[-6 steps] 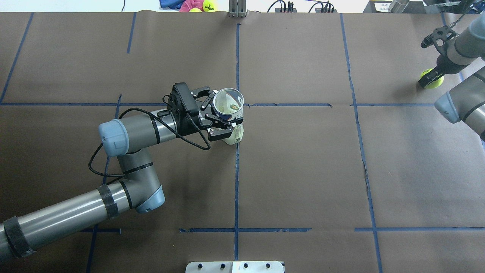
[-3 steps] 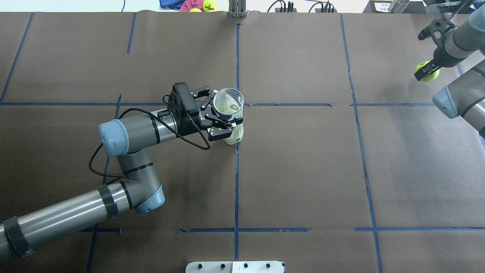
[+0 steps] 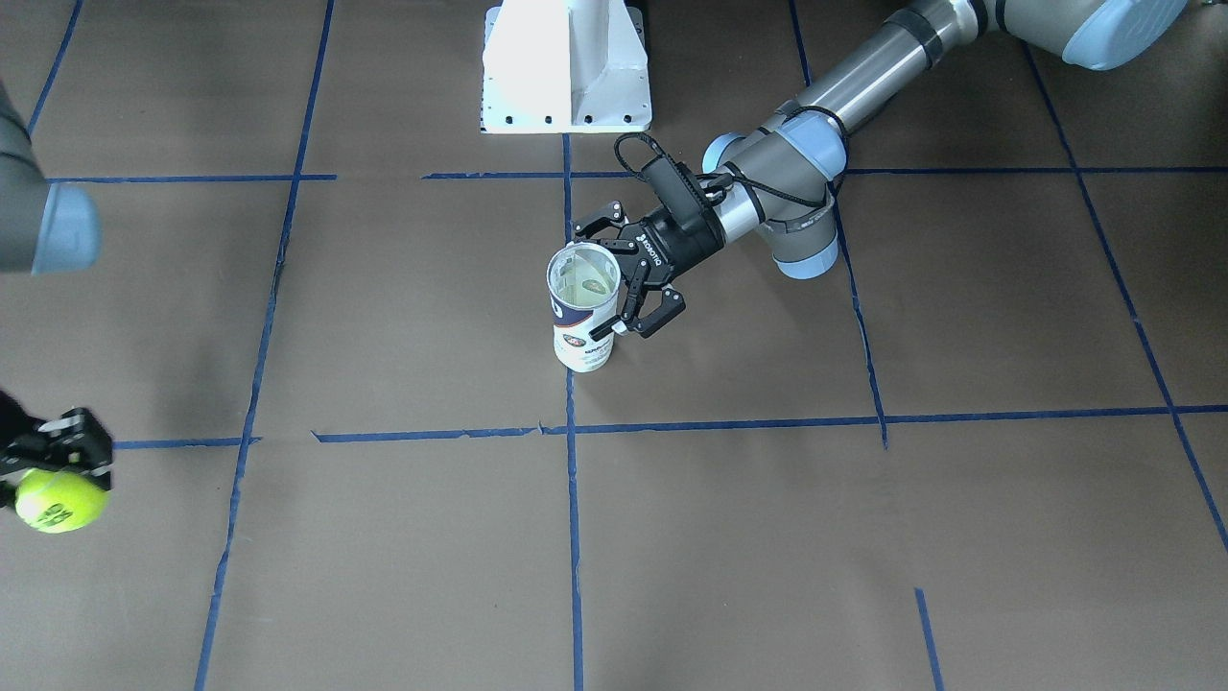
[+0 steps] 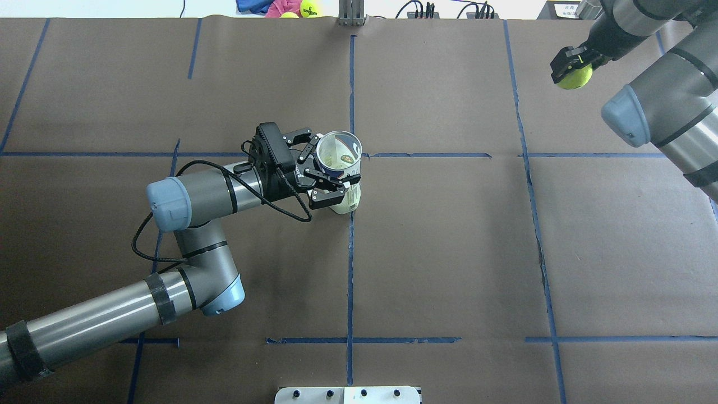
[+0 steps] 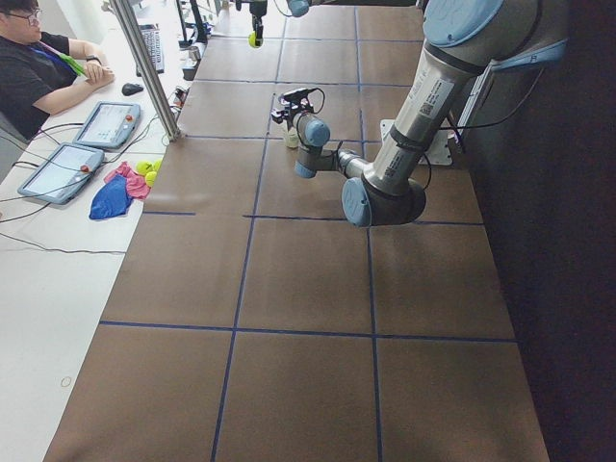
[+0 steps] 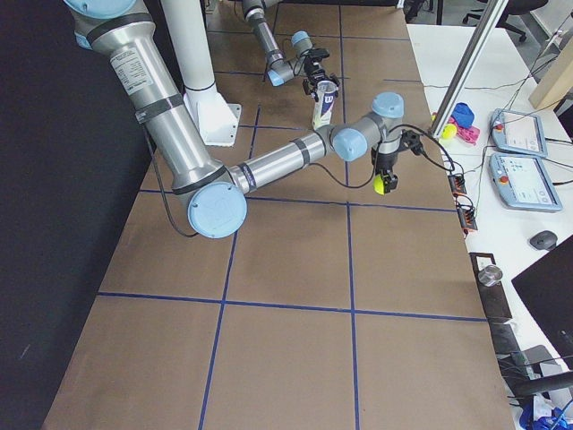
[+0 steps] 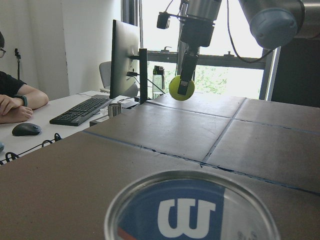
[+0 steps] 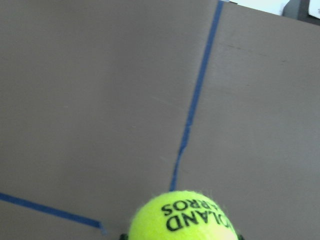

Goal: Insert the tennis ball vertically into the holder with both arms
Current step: 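Carry the second ball over the can and drop it inside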

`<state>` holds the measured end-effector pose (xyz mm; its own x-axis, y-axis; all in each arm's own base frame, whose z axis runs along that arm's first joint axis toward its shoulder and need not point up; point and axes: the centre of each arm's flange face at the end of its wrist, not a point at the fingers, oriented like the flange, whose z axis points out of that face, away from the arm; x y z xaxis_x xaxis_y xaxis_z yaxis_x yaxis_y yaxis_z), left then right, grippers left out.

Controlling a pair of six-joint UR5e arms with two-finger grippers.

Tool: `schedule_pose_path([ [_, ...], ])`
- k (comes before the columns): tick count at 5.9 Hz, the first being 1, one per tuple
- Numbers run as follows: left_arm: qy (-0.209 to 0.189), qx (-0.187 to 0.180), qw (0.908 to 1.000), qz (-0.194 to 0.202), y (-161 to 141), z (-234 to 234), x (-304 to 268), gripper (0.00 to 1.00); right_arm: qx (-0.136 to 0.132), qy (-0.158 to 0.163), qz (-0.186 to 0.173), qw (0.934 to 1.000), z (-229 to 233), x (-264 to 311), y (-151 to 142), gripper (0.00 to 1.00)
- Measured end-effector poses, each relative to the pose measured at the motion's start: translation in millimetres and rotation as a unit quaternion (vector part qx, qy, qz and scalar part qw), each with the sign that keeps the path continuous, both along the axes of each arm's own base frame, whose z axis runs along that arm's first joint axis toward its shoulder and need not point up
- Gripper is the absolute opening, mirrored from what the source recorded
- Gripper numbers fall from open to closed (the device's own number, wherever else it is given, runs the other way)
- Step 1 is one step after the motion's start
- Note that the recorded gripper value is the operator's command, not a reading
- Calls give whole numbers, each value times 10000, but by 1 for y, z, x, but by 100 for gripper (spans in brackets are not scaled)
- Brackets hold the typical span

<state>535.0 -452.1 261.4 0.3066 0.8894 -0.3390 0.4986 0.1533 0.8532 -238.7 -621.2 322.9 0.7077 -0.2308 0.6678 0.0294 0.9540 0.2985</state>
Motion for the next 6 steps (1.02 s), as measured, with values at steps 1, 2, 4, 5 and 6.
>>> schedule_pose_path([
  [1,1,-1,10000,5,0,0,0,95,-239,-250,154,9993,-68,-23,34,0],
  [2,2,-2,10000,5,0,0,0,95,-490,-463,287,9973,-128,-49,60,0],
  [4,-4,-4,10000,0,0,0,0,95,-863,-698,641,9917,-223,-127,110,0],
  [5,-8,-6,10000,2,0,0,1,95,-983,-720,781,9895,-252,-163,124,0],
  [6,-13,-9,10000,5,0,0,1,95,-1070,-690,892,9879,-272,-193,134,3],
])
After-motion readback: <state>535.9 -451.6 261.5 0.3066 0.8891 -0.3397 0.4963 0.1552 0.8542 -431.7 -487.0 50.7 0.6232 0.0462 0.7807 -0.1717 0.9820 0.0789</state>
